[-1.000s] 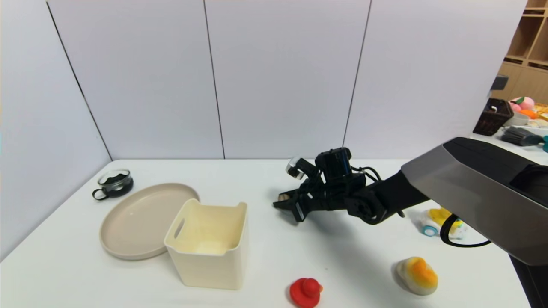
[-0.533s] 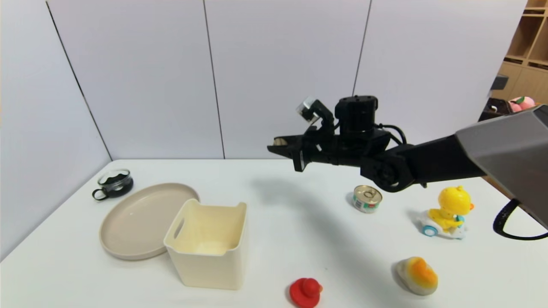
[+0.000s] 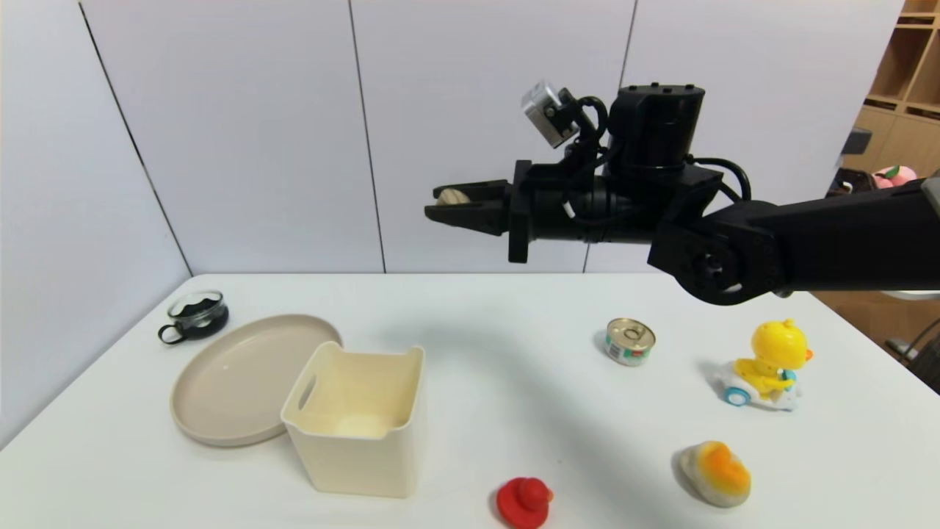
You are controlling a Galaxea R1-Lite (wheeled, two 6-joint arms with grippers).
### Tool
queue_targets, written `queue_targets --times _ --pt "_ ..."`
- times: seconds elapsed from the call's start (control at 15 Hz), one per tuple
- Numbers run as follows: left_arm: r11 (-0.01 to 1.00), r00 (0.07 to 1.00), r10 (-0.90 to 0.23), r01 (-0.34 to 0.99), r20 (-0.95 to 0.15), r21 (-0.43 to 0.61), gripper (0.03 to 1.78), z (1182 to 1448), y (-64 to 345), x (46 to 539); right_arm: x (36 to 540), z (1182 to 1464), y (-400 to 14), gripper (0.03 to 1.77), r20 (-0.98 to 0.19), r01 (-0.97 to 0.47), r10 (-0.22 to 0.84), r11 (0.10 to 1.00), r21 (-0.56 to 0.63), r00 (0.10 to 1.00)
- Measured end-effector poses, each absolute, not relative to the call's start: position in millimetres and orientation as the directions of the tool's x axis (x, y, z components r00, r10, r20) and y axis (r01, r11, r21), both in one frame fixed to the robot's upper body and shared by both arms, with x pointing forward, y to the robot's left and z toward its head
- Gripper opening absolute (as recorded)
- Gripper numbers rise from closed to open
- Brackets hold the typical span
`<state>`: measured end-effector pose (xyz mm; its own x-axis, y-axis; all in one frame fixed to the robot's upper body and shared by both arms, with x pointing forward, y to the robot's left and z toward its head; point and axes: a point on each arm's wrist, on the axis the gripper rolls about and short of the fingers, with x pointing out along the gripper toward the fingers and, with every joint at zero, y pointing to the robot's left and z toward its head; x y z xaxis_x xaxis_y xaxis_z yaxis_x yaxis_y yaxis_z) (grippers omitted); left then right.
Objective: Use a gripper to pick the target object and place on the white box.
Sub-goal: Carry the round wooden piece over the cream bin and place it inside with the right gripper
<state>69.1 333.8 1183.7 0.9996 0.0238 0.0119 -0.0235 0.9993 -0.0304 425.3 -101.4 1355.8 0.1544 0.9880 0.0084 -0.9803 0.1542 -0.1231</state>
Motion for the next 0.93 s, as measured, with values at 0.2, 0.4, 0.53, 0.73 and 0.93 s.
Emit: queue_targets --times 0.2,0.4,0.53,0.73,0.93 --pt "0.999 1.0 0.023 -0.023 0.012 -0.03 1.69 1184 334 69 407 1350 -87 0.52 -0.024 -0.993 0.996 0.079 -0.088 0.081" --pt "0.999 1.0 0.023 -0.023 0.012 -0.03 1.69 1184 334 69 385 1346 -69 0.52 -0.052 -0.998 0.999 0.01 -0.064 0.014" --pt "0.999 1.0 0.023 -0.023 0.012 -0.03 1.69 1184 334 69 370 1340 -54 0.52 -0.063 -0.997 0.997 -0.038 -0.07 -0.033" --pt "0.999 1.0 0.024 -0.023 0.012 -0.031 1.69 1184 334 69 357 1319 -41 0.52 -0.11 -0.992 0.991 -0.089 -0.088 -0.079" --pt "0.999 1.0 0.024 -0.023 0.012 -0.03 1.69 1184 334 69 352 1290 -31 0.52 -0.174 -0.984 0.981 -0.11 -0.137 -0.085"
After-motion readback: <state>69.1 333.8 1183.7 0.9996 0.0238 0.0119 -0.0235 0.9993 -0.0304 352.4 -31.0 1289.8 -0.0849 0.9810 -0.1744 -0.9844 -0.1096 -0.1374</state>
